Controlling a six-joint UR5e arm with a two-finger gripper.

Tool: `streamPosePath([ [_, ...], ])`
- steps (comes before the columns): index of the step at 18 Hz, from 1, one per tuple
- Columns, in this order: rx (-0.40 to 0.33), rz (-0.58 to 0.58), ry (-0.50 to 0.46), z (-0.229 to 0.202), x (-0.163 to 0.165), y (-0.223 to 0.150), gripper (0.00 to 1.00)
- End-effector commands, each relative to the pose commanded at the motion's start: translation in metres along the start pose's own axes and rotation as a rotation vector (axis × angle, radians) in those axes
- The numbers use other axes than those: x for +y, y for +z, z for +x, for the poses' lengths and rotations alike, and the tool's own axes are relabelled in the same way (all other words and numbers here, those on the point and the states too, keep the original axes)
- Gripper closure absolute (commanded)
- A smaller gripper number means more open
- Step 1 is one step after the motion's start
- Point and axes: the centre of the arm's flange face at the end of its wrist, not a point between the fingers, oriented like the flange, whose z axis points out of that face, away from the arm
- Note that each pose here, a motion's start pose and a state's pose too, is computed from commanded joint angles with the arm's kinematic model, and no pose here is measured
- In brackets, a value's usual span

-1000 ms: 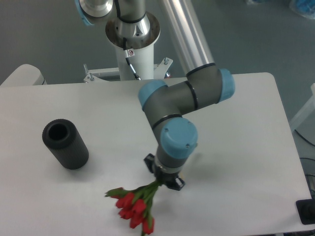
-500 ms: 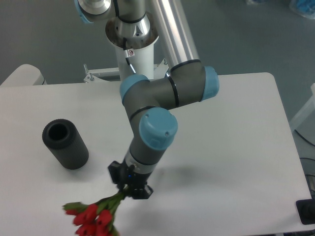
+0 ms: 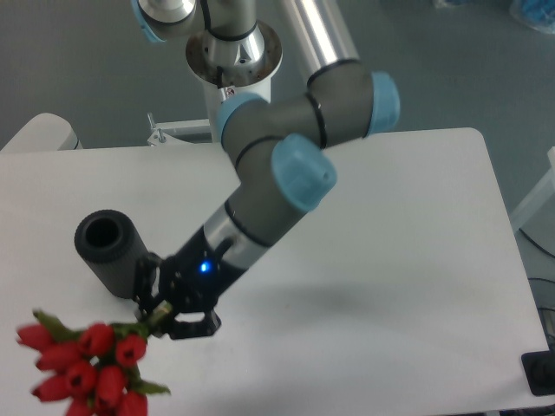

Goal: Insert the flowers into the vase
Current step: 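Carry the red tulip bunch in the gripper toward the black vase, then raise the tulips and position the stems above the vase opening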

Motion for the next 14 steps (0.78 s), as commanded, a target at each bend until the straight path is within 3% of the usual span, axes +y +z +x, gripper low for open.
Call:
streamPosePath([
  [3, 0.054, 0.061, 0.006, 0.025, -0.008, -0.008, 0.9],
  [6, 0.085, 0.098, -0.032, 0.041, 0.012, -0.017, 0.9],
  [14, 0.133, 0.103, 0.058, 0.101, 0.066, -0.009, 0.89],
])
